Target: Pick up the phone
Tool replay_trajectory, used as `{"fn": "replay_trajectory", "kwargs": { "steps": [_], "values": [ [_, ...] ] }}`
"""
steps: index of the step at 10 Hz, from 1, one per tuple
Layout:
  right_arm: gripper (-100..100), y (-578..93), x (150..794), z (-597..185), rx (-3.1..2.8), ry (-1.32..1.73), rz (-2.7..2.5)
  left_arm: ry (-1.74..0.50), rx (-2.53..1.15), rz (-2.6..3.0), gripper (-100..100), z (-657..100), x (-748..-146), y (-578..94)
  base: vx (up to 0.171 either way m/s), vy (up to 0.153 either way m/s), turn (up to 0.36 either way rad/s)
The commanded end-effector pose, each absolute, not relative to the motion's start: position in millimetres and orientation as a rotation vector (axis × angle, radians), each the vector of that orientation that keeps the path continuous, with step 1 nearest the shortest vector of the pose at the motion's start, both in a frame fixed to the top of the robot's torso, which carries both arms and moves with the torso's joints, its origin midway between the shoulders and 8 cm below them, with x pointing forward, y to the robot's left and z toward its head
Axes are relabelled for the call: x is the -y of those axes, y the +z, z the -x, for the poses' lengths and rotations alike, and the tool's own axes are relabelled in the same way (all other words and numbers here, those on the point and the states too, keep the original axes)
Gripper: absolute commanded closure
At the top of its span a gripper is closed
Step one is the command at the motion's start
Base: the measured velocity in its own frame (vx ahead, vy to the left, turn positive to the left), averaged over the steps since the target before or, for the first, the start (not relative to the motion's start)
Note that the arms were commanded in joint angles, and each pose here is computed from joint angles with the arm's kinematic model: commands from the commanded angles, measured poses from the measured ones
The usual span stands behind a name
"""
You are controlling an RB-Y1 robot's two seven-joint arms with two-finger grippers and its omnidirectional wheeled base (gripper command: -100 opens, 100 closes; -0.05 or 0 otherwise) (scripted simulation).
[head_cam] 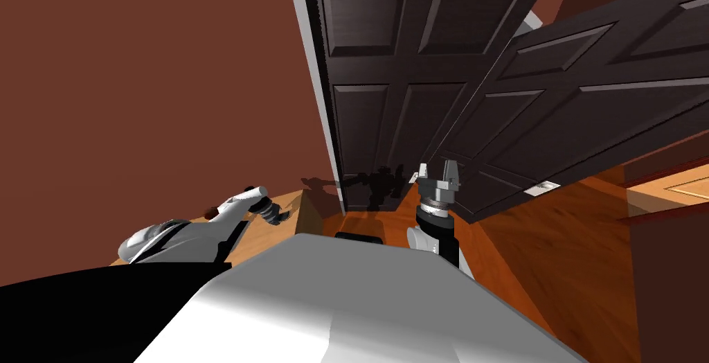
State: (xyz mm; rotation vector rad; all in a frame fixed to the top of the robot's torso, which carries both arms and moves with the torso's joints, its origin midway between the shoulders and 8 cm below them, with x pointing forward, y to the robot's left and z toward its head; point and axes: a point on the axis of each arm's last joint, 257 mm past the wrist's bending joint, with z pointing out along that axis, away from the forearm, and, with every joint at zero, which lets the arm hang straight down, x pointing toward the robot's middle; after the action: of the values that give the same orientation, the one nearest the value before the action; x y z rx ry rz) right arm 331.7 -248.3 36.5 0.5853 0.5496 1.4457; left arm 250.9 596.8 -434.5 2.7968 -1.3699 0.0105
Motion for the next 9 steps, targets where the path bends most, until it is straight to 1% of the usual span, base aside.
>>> {"fn": "replay_trajectory", "kwargs": {
  "steps": [1,2,3,5,6,7,8,9],
  "values": [
    [0,36,248,-332,-0.55,1.446,-0.585,0.005,1.403,-2.779,-100,-244,-600,-438,0.192,-0.054,0.145],
    [0,37,248,-332,-0.549,1.446,-0.585,0.004,1.442,-2.759,-100,-234,-602,-441,0.164,-0.051,0.151],
    [0,37,248,-332,-0.55,1.446,-0.585,0.022,1.492,-2.738,-100,-233,-603,-440,0.249,-0.058,0.383],
    [0,37,248,-332,-0.549,1.446,-0.585,0.001,1.538,-2.707,-100,-213,-606,-445,0.184,-0.079,0.145],
    [0,37,248,-332,-0.55,1.446,-0.585,0.009,1.576,-2.688,-100,-208,-608,-445,0.219,-0.071,0.329],
    [0,37,248,-332,-0.55,1.446,-0.585,-0.001,1.583,-2.68,-100,-203,-608,-446,0.168,-0.056,0.115],
    [0,37,248,-332,-0.549,1.446,-0.585,-0.001,1.629,-2.652,-100,-193,-609,-447,0.169,-0.096,0.179],
    [0,37,248,-332,-0.55,1.446,-0.585,0.013,1.676,-2.627,-100,-190,-610,-446,0.207,-0.145,0.314]
  ]
}}
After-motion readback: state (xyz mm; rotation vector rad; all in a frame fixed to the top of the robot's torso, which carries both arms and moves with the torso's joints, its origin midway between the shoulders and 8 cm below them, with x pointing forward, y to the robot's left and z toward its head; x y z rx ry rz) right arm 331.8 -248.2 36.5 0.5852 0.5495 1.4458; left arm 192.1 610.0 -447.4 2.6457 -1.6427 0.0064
